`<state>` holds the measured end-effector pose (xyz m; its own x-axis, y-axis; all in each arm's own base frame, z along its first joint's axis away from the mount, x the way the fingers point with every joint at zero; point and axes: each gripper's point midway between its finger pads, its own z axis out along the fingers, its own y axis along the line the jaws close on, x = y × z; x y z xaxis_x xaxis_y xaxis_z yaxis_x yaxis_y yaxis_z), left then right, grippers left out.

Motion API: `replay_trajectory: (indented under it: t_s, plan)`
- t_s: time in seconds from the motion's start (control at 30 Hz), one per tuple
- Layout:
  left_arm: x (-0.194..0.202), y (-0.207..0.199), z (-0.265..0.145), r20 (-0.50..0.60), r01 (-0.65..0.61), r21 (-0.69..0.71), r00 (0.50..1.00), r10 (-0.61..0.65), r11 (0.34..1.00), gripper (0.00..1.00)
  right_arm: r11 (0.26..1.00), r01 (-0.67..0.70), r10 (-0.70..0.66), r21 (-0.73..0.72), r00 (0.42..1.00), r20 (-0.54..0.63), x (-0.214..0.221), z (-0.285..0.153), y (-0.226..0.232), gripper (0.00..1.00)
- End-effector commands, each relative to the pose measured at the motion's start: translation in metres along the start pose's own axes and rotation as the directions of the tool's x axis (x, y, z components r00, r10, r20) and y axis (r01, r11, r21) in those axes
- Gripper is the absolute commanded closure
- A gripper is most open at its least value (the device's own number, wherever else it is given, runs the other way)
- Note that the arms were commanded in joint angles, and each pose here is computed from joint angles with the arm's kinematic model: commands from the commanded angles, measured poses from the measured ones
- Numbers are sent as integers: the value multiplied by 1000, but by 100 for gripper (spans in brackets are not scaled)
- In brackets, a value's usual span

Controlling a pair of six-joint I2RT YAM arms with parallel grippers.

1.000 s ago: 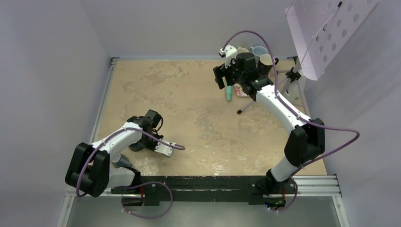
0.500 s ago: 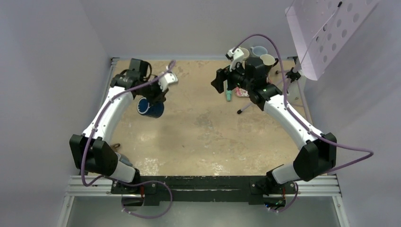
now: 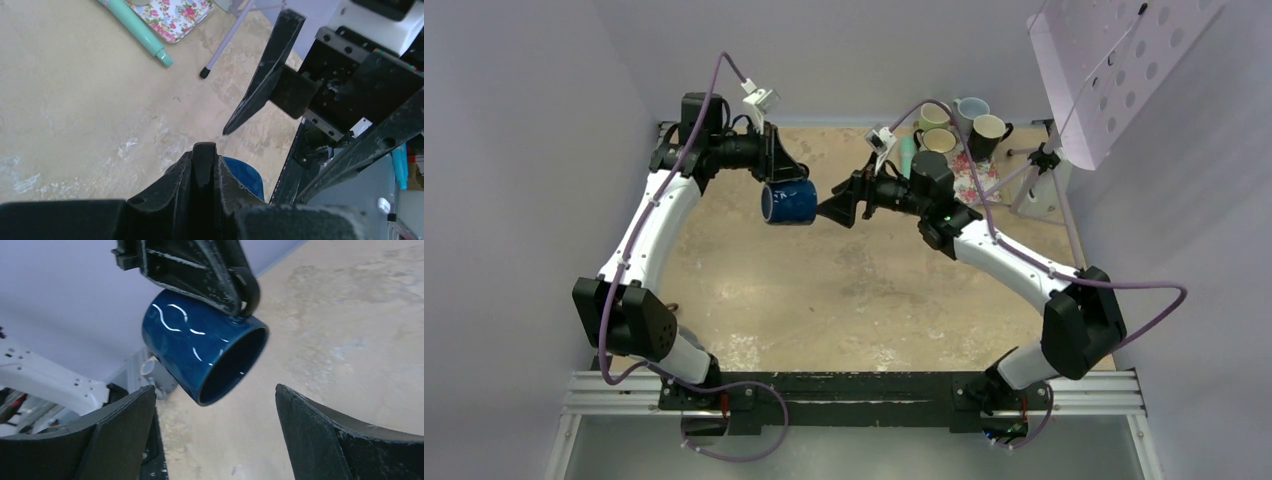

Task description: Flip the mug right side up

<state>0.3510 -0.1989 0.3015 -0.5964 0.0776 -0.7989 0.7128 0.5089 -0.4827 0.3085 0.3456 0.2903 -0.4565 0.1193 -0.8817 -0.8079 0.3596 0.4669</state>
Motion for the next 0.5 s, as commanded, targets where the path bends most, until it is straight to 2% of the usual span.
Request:
replay_trajectory:
  t_s: [0.0,0.2,0.27,0.3,0.37,0.4,0.43,0.47]
  plan:
    - [-34,-36,-5,95,-8,132,995,-4,991,100,981,-22,38,-191,996,81,-23,8,41,7]
    - [-43,-42,-5,119,-10,167,993,-11,986,100,951,-77,90,-300,996,28,-17,31,58,16]
    - [-44,-41,-4,126,-5,168,992,-17,986,100,920,-63,83,-386,996,35,-21,33,76,36]
    - [-43,-40,-3,125,3,167,992,-24,986,100,910,-62,82,-410,996,33,-22,34,81,50]
    - [-38,-37,-3,112,8,153,993,-25,988,100,915,-59,79,-400,996,36,-28,35,82,90]
    - [-33,-34,-3,103,-9,131,995,-4,991,100,929,-48,69,-368,997,44,-30,35,77,100]
    - [-30,-28,-4,94,-19,91,996,10,996,91,948,-8,30,-317,997,66,-34,36,68,100]
    - [-29,-18,-6,87,-39,25,996,36,999,71,967,8,8,-253,998,65,-33,35,55,100]
